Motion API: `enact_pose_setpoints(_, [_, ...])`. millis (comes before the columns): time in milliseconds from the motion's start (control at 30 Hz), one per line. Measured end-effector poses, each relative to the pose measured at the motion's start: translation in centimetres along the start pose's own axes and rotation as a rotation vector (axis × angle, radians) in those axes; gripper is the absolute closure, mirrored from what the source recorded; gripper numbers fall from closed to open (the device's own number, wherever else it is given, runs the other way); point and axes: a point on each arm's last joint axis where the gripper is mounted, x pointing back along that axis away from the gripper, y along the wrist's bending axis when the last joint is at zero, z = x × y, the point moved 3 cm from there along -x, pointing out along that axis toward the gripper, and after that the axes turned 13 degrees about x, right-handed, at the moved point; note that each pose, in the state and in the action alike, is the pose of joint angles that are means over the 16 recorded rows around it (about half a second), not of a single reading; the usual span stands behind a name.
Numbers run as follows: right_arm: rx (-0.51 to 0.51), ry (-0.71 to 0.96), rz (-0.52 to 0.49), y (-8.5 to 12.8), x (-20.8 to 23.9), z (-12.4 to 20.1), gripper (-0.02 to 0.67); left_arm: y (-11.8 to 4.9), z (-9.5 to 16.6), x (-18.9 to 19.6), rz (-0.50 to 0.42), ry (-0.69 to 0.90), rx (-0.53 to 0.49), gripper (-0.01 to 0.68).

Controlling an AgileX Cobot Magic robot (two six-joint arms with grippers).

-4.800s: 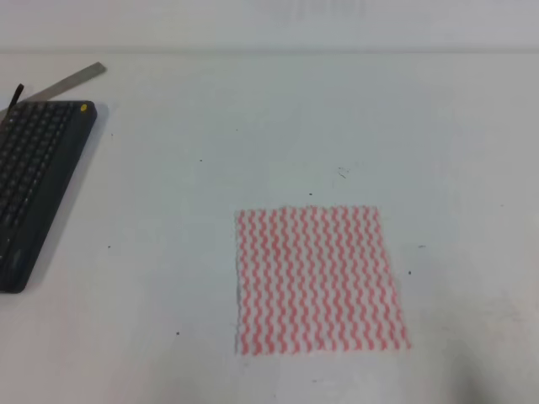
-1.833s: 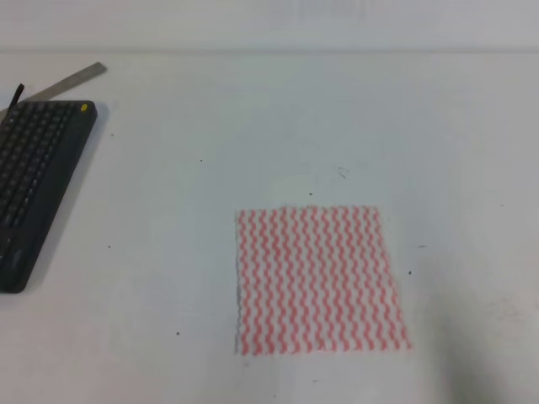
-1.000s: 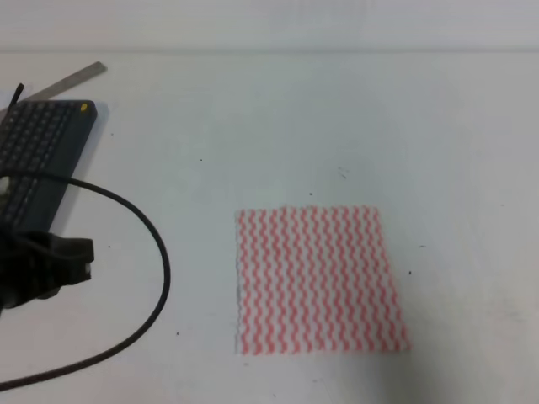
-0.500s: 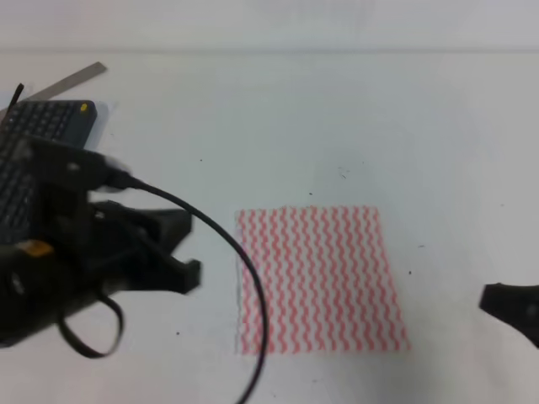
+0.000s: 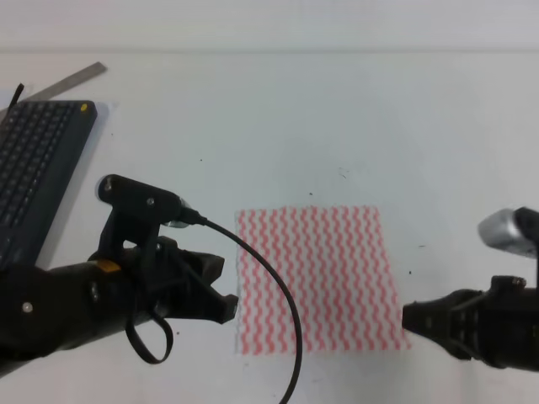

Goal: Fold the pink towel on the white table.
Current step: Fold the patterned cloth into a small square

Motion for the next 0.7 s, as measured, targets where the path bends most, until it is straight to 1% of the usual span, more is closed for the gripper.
enact_pose_setpoints(100, [0.001,0.042,0.012,-0.3,-0.9,0.3,0.604,0.0,0.2,-0.2,-0.001,0.012,-0.005,0.672])
enact_pose_setpoints(233, [-0.016,0.089,0.034,-0.9,-1.9,0.8,0.529,0.0,0.3,-0.2,0.002,0.018,-0.013,0.672])
enact_pose_setpoints(500, [-0.081,0.125,0.098,-2.4,-3.6,1.2,0.380,0.0,0.3,-0.2,0.003,0.021,-0.025,0.672])
enact_pose_setpoints(600, [-0.108,0.136,0.125,-3.0,-4.2,1.3,0.350,0.0,0.3,-0.3,0.003,0.023,-0.026,0.673])
enact_pose_setpoints(700, [-0.131,0.152,0.152,-3.6,-4.9,1.6,0.339,0.0,0.3,-0.3,0.004,0.024,-0.027,0.672])
